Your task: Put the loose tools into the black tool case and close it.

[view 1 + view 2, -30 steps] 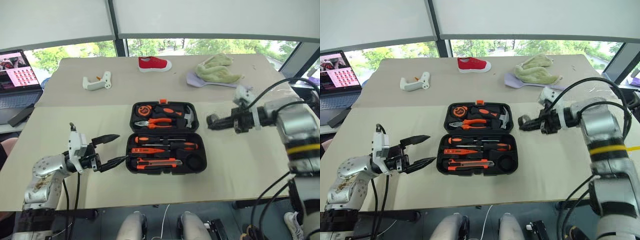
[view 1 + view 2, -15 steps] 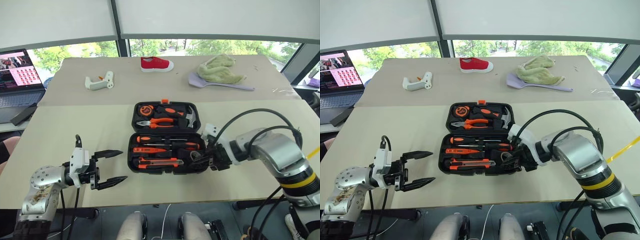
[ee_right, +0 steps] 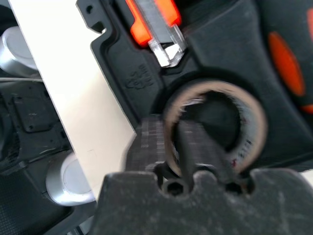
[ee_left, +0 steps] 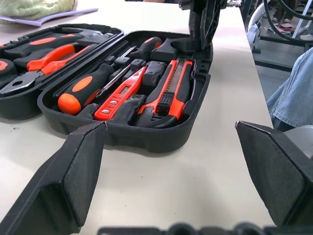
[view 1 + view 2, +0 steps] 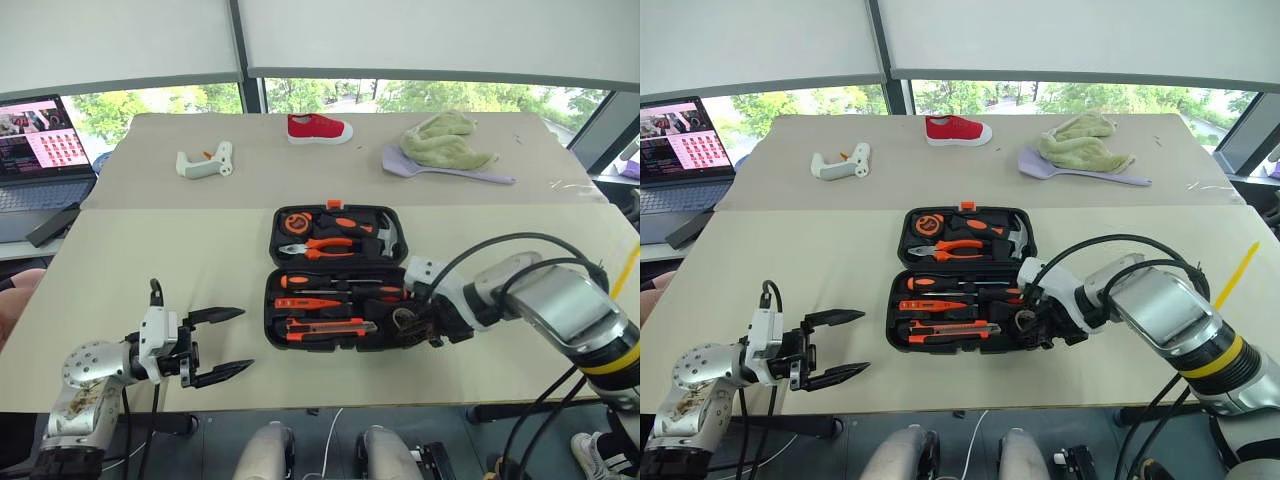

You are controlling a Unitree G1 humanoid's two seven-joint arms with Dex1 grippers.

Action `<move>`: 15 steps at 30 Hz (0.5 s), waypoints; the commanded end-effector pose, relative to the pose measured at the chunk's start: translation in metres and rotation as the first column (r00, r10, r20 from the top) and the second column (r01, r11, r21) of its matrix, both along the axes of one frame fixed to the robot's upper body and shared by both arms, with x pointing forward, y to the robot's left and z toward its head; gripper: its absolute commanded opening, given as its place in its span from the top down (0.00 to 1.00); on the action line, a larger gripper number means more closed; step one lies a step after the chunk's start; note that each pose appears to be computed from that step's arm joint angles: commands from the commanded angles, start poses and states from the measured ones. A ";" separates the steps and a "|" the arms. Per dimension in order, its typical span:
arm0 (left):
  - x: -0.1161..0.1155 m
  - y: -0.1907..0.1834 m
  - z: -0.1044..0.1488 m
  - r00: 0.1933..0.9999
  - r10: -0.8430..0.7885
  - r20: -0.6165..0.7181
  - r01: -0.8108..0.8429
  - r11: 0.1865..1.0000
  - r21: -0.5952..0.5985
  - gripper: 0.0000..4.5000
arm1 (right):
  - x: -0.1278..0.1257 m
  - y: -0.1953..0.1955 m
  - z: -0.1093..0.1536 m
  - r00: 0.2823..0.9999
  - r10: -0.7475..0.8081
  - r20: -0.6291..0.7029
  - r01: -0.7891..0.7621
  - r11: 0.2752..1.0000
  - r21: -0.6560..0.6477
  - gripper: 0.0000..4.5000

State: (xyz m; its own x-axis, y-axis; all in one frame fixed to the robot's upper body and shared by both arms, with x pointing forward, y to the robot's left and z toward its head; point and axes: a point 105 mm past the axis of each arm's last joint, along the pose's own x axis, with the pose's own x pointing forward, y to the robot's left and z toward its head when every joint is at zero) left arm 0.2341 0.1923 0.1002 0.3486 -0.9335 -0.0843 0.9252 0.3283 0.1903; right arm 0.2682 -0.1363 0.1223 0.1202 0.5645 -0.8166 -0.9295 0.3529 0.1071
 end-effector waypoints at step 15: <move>0.026 -0.001 0.032 0.992 0.121 0.036 -0.118 0.991 -0.069 0.00 | 0.009 -0.007 0.051 0.988 -0.001 0.152 -0.061 0.914 0.402 0.26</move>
